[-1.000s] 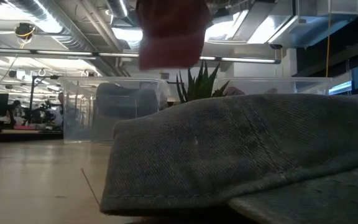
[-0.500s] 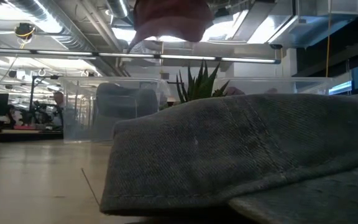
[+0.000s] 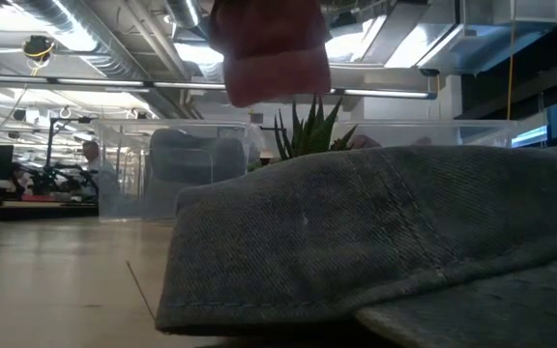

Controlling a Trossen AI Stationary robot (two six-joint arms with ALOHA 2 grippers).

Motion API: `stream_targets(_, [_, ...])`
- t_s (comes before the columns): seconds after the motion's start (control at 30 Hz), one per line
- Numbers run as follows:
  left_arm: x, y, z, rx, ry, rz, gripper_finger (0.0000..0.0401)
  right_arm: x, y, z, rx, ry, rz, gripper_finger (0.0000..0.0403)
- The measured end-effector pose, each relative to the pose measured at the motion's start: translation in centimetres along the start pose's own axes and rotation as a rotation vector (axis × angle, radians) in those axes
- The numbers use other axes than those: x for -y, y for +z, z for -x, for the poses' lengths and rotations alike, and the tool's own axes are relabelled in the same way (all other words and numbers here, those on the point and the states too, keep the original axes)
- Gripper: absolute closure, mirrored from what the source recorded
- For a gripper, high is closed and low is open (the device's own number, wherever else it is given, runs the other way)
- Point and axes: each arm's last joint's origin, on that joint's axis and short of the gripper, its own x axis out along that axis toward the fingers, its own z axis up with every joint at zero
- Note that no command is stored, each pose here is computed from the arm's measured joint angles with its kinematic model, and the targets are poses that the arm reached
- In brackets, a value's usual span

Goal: Pick & Place hat
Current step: Put the red cap into the right transparent bin

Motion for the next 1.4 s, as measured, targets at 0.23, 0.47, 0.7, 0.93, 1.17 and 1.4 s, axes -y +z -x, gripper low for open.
stream_targets(0.23, [0.0,0.0,0.2,0.001,0.002,-0.019,0.0342,0.1,-0.4,0.4,-0.044,-0.019,0.022,0.0393])
stream_targets(0.47, [-0.2,0.4,2.5,0.068,0.024,-0.041,0.0281,0.5,-1.0,2.2,-0.108,-0.127,0.066,0.039])
stream_targets(0.7, [-0.1,-0.9,4.3,0.18,0.042,-0.033,0.0267,1.1,-1.7,6.8,-0.1,-0.164,0.047,0.0394])
stream_targets(0.93, [0.2,-4.0,3.9,0.201,0.103,-0.016,0.027,1.0,-4.9,10.6,-0.112,-0.236,0.007,0.0394])
stream_targets(1.17, [0.2,-4.7,3.4,0.205,0.138,-0.003,0.0268,0.2,-10.4,13.2,-0.06,-0.283,0.065,0.0394])
stream_targets(1.4, [0.2,-4.7,3.3,0.206,0.154,0.004,0.0271,-0.7,-16.3,14.7,0.068,-0.315,0.139,0.0394])
